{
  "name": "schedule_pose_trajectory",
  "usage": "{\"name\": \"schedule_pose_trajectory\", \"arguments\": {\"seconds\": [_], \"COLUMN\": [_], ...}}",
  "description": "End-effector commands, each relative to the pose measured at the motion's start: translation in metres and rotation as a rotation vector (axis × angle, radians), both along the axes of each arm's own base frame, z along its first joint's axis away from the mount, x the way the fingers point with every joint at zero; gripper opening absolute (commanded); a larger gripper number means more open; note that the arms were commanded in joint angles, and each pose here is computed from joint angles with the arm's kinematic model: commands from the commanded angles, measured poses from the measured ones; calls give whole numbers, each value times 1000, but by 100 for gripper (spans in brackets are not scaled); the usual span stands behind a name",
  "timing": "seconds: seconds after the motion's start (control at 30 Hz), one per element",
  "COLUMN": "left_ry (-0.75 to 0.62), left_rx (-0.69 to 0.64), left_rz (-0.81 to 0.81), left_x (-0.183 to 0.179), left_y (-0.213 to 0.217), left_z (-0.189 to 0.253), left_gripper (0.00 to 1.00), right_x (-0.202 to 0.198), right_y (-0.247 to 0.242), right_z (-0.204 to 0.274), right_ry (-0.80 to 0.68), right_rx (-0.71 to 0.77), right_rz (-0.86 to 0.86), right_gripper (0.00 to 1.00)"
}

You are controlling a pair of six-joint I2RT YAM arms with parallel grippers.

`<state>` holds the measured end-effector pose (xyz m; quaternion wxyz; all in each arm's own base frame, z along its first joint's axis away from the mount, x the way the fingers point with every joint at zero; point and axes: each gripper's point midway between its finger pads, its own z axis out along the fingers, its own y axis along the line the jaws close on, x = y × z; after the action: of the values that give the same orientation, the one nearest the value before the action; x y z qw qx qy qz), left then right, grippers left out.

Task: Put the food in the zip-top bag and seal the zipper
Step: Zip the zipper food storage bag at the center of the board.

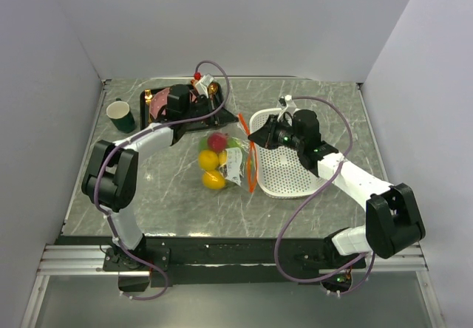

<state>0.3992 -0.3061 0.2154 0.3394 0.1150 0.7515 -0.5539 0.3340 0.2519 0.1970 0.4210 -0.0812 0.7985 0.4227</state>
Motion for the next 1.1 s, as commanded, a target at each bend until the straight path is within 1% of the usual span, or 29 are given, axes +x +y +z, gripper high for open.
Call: {"name": "schedule_pose_trajectory", "arguments": {"seconds": [0.0,0.4,0.63,0.83,1.07], "left_ry": [-172,-186,-194,-190,-214], "left_rx": [-11,24,42,76,75], "left_rz": [87,170,193,263,327], "left_x": [19,24,25,31,29], "left_y": [15,25,29,39,50], "left_z": [53,64,68,68,79], "left_gripper": [1,1,1,1,1], "right_x": [-12,-24,-32,-38,-47], "right_y": [-1,5,6,6,9], "right_z": [6,2,-1,-3,-7], "right_ry": [-18,-6,-2,7,15], "right_rx": [-4,-3,-11,-21,-52], "right_rz": [16,30,29,22,40], "right_gripper": [15,14,14,15,15]}}
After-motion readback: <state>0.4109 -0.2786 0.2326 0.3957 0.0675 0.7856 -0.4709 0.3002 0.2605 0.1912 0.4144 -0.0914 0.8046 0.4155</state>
